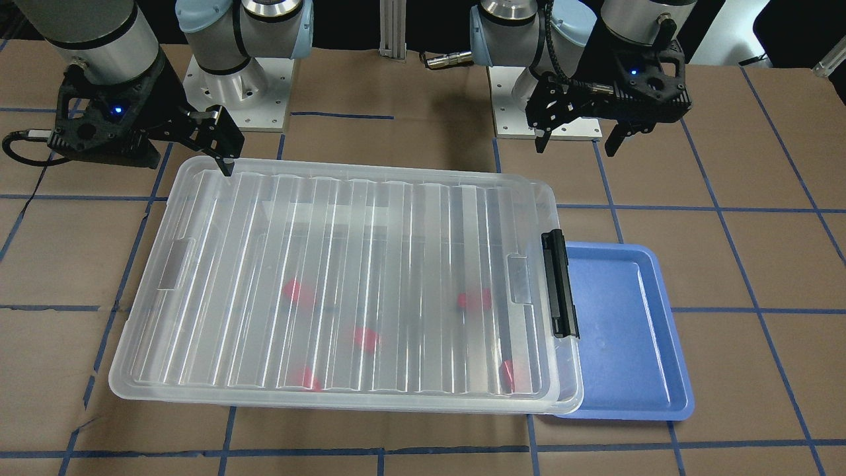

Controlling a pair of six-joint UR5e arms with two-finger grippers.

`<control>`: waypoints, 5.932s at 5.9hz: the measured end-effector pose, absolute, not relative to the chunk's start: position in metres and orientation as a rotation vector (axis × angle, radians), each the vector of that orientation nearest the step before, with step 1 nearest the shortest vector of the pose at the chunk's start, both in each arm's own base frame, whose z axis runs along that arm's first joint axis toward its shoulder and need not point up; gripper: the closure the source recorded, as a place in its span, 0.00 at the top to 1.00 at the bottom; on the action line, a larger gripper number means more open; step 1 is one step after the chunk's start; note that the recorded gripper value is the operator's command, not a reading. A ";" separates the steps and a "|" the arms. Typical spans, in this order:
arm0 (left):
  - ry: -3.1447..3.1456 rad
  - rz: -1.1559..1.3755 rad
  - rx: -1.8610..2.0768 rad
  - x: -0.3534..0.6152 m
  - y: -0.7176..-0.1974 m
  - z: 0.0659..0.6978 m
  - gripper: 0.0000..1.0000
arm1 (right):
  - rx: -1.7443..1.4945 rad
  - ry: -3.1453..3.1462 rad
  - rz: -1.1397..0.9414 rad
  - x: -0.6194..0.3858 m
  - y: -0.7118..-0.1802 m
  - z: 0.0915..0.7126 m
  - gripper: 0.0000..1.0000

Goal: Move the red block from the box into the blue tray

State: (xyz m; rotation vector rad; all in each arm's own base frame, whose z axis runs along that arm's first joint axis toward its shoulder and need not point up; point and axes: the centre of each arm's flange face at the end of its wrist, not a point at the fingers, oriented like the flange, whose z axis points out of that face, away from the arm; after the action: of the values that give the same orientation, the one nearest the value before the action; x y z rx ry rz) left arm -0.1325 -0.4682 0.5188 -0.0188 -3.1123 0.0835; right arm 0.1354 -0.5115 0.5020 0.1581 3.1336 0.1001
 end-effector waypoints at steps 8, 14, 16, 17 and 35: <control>-3.111 0.087 -0.019 -0.133 -0.469 0.519 0.98 | 0.055 3.167 0.049 0.016 -0.556 0.418 1.00; -3.111 0.087 -0.021 -0.133 -0.471 0.517 0.98 | 0.064 3.139 0.138 0.014 -0.541 0.362 1.00; -3.111 0.085 -0.022 -0.134 -0.470 0.516 0.98 | 0.054 3.138 0.162 0.014 -0.537 0.353 1.00; -3.112 0.082 -0.022 -0.134 -0.470 0.515 0.98 | 0.036 3.140 0.164 0.014 -0.537 0.351 1.00; -2.938 0.045 -1.010 -0.149 -0.465 0.512 0.98 | -0.264 3.218 0.115 -0.119 -0.539 0.348 1.00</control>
State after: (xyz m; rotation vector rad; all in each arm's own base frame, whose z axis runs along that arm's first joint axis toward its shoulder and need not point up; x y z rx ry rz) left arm -0.1490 -0.4646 0.5123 -1.0101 -2.9380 0.0450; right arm -0.1190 -0.5386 0.3479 -0.2639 3.2179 0.1148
